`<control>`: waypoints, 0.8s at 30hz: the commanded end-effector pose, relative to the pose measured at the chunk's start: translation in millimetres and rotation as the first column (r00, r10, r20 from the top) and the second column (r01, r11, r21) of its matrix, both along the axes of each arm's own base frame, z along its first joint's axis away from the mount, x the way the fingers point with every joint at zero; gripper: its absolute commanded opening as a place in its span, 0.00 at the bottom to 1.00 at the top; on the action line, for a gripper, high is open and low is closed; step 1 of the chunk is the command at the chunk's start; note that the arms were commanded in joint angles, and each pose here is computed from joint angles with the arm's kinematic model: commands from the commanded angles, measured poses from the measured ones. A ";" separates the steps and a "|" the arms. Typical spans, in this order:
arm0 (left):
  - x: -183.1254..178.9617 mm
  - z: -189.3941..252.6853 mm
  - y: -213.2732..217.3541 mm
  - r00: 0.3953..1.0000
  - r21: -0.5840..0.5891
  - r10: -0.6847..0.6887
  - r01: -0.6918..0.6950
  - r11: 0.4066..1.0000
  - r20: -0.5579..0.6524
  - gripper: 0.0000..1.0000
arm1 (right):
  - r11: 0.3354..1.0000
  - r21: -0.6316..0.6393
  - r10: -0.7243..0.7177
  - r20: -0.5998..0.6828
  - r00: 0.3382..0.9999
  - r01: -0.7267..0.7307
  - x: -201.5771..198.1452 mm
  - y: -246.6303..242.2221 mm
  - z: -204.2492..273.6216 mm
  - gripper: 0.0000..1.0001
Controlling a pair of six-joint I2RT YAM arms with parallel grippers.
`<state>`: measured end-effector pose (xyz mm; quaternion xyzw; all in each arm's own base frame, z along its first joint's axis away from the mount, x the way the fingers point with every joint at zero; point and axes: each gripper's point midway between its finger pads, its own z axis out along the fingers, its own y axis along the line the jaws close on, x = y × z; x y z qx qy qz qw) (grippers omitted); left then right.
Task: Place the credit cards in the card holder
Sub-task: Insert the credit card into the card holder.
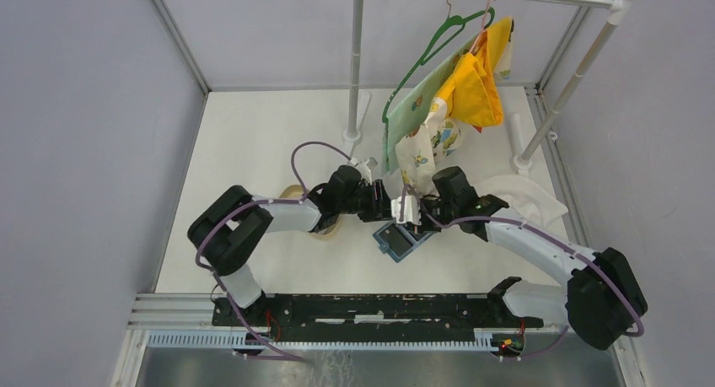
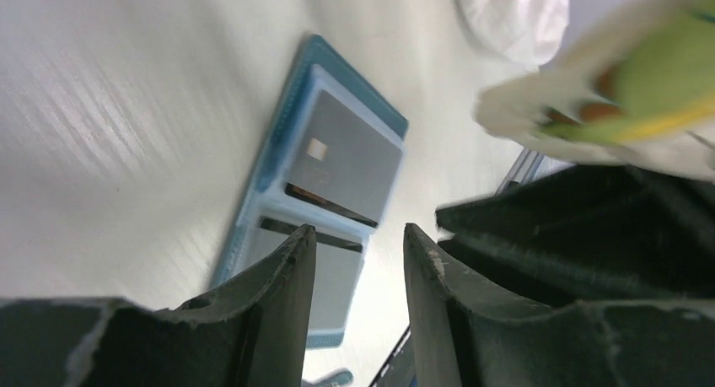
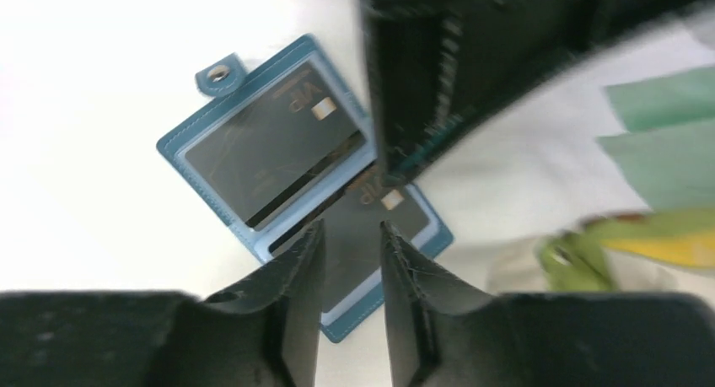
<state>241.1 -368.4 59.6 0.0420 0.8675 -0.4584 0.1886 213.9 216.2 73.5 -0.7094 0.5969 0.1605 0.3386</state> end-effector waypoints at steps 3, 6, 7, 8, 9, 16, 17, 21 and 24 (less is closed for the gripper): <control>-3.5 58.5 15.3 0.955 -0.042 -0.030 0.044 0.998 0.294 0.50 | 0.954 0.299 -0.034 0.009 0.999 0.030 9.6 5.8 59.9 0.50; -10.2 86.9 28.9 0.910 -0.067 -0.001 0.032 0.997 0.416 0.49 | 0.913 0.399 -0.083 -0.025 0.996 0.086 14.2 -5.7 71.1 0.68; -11.4 96.2 35.2 0.892 -0.074 0.018 0.017 0.997 0.453 0.50 | 0.901 0.418 -0.100 -0.055 0.993 0.114 14.5 -10.0 70.0 0.74; -13.3 105.1 41.5 0.874 -0.085 0.037 0.004 0.996 0.484 0.50 | 0.896 0.423 -0.114 -0.082 0.990 0.138 14.8 -13.1 67.4 0.77; -15.8 115.5 49.9 0.854 -0.101 0.063 -0.012 0.995 0.517 0.50 | 0.896 0.414 -0.125 -0.113 0.986 0.161 14.8 -16.1 62.8 0.79; -20.0 132.8 93.2 0.788 -0.156 0.219 -0.157 0.975 0.575 0.95 | 0.900 0.275 -0.243 -0.328 0.913 0.338 8.9 -40.8 19.0 0.77; -21.2 129.2 94.0 0.798 -0.143 0.212 -0.159 0.977 0.564 0.99 | 0.890 0.265 -0.276 -0.335 0.901 0.372 12.1 -44.1 14.2 0.77; -35.5 114.0 86.1 0.846 -0.120 0.136 -0.086 0.989 0.516 0.96 | 0.864 0.201 -0.354 -0.411 0.840 0.462 19.2 -52.7 -0.1 0.76; -45.4 108.6 83.0 0.863 -0.177 0.137 -0.057 0.983 0.487 0.87 | 0.850 0.166 -0.375 -0.473 0.797 0.499 19.5 -51.4 -9.9 0.75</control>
